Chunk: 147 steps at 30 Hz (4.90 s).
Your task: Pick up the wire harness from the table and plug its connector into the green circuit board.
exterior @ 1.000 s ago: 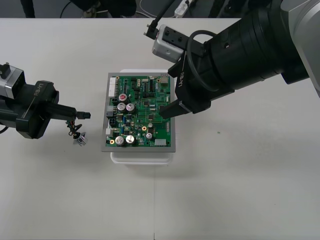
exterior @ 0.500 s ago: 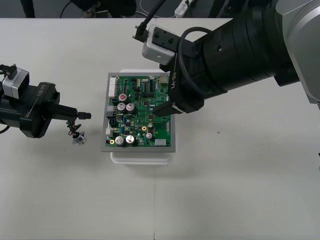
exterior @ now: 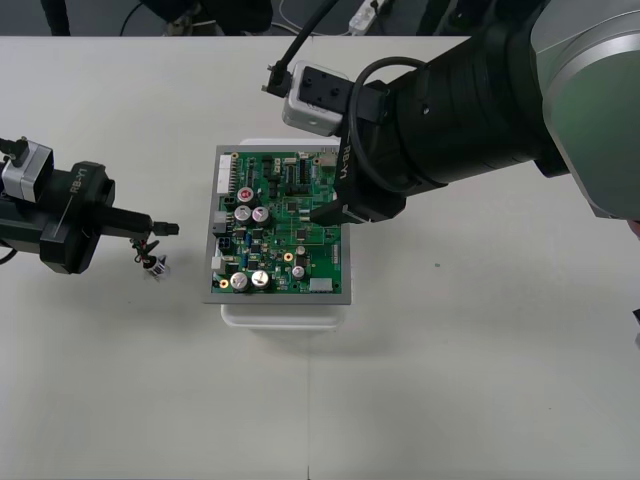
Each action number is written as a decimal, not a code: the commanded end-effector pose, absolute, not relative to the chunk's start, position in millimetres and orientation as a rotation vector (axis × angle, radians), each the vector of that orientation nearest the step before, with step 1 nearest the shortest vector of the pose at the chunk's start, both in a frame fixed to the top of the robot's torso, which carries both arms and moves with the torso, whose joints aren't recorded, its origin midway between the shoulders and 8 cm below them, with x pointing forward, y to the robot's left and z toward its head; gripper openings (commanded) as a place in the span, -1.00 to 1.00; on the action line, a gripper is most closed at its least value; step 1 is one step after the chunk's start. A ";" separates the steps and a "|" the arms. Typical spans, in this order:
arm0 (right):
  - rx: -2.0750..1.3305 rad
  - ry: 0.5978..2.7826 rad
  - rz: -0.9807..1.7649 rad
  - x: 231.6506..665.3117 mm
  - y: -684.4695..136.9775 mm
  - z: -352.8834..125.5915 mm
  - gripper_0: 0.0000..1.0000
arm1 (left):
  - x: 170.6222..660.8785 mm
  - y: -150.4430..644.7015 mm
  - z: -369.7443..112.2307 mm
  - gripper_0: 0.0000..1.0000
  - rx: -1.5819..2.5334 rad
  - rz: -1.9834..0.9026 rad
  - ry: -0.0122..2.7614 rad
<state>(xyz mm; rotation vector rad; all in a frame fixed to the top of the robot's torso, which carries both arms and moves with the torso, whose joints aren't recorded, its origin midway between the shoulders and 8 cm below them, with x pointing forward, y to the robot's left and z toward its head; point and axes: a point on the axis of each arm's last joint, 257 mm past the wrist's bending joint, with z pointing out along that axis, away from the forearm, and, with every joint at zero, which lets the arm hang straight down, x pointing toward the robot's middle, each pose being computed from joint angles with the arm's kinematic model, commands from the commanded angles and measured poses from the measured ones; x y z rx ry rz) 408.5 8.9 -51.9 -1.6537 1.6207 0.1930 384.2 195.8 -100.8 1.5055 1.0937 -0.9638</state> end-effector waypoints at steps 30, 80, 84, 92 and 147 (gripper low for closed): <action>-1.773 1.562 0.188 387.6 22.4 -80.6 1.00 | 385.6 177.0 -87.5 -1.00 1.537 -0.941 0.928; -1.823 1.520 0.132 390.3 20.0 -83.9 1.00 | 381.2 150.8 -85.1 -1.00 1.554 -0.996 0.872; -1.818 1.533 0.138 392.2 19.2 -85.2 1.00 | 381.2 150.8 -85.1 -1.00 1.553 -0.997 0.873; -1.808 1.536 0.139 395.2 20.4 -81.9 1.00 | 381.2 150.8 -85.5 -1.00 1.555 -0.996 0.874; -1.773 1.530 0.163 397.2 33.9 -67.3 1.00 | 382.6 144.5 -92.9 -1.00 1.600 -0.969 0.854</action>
